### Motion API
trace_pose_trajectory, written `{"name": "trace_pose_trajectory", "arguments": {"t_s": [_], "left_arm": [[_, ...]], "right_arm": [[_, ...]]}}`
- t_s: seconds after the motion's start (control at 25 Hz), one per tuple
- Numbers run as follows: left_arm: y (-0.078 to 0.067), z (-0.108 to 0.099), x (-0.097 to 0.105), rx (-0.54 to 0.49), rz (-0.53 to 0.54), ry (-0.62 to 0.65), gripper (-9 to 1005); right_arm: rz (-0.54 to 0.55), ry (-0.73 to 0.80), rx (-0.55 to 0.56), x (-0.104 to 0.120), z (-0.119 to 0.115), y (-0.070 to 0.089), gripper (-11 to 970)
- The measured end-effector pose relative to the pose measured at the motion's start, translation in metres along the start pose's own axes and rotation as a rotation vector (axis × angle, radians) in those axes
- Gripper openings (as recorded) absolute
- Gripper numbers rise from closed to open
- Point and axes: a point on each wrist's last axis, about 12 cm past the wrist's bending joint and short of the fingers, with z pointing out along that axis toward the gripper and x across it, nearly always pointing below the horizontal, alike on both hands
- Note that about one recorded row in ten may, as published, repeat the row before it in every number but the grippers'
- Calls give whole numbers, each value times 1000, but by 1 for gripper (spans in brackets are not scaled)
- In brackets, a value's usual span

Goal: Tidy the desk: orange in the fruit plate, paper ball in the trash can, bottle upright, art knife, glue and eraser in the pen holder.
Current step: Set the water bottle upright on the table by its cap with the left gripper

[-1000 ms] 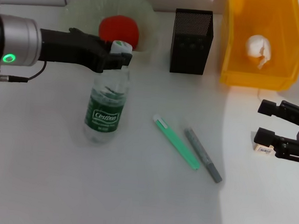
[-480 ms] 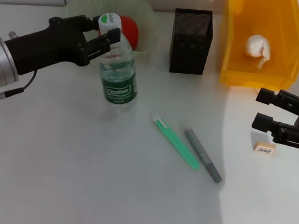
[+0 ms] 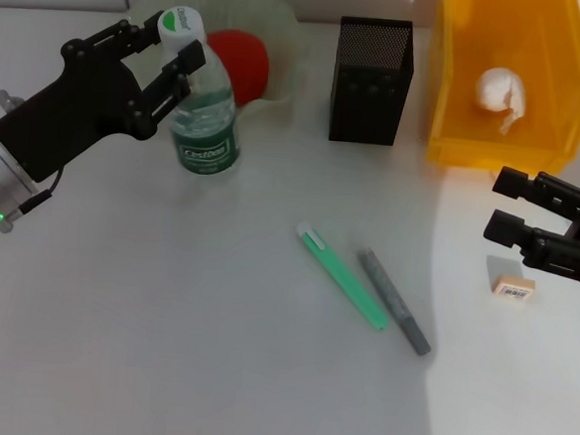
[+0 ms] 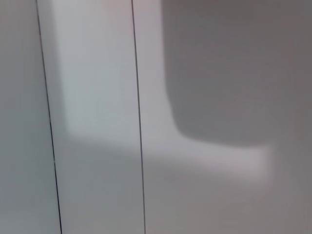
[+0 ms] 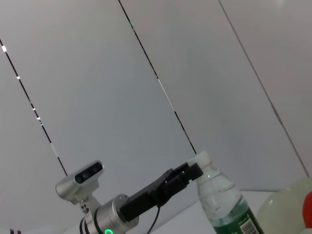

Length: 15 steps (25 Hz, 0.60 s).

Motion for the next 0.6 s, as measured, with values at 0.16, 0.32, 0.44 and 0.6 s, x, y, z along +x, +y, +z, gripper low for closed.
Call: {"name": "trace_pose_trajectory", "arguments": {"t_s": [0.16,0.32,0.44,0.6], "left_arm": [[-5,1,13,-47,69,5,435],[-6,2,18,-55,74,19,434],[-6,1,20,-63,78,29,454],[-7,-2,24,-79,96,39,480]], "right_arm": [[3,-4,3,1,0,0,840],[5,-3,16,2,-1,-1,840],[5,-4,20,2,-1,-1,840],[4,-4,26,2,0,-2,840]]}}
